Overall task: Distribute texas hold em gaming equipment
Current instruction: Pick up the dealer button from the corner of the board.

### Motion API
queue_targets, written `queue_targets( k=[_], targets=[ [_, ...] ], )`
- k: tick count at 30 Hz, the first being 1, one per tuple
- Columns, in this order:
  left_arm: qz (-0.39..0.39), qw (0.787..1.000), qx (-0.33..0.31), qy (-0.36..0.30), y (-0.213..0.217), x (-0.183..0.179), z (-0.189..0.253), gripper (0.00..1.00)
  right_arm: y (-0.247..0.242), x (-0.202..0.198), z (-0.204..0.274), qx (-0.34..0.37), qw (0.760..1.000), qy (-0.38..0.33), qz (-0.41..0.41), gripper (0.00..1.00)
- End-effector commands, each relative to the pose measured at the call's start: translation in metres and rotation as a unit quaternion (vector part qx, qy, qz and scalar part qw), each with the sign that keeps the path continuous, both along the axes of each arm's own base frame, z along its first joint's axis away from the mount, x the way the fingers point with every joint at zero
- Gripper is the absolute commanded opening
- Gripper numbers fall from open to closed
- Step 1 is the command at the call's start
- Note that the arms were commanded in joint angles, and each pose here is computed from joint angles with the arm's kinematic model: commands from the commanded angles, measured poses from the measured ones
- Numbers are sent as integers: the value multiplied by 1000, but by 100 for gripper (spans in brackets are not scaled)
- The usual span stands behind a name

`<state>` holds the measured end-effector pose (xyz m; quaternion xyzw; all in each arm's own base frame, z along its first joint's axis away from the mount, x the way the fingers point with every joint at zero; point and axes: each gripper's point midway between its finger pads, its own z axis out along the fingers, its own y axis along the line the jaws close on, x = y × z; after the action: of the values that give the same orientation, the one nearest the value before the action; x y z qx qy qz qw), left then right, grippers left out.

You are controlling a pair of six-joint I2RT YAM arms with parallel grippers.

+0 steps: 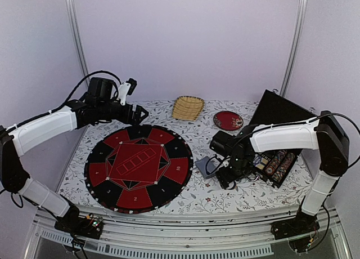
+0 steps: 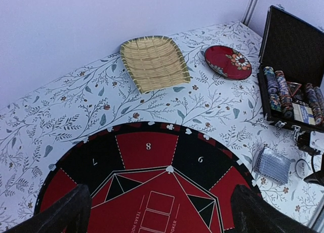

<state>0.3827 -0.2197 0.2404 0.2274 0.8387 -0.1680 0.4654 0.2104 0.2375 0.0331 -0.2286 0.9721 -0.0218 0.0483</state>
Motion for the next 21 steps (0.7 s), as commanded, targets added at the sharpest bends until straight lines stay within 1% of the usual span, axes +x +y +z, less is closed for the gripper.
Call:
queue_targets(
  k=[1, 8, 17, 21],
  targets=[
    [-12, 1000, 5, -6, -3, -5, -1, 98, 9, 10, 1, -1, 1000, -19, 8, 78],
    [-14, 1000, 9, -6, -3, -5, -3, 98, 14, 9, -4, 0, 1000, -11, 24, 71],
    [-17, 1000, 11, -7, -4, -5, -4, 98, 12, 5, -16, -11, 1000, -2, 28, 59],
    [-16, 1000, 13, -9, -3, -5, -4, 98, 11, 4, -19, -16, 999, 3, 29, 58]
  ],
)
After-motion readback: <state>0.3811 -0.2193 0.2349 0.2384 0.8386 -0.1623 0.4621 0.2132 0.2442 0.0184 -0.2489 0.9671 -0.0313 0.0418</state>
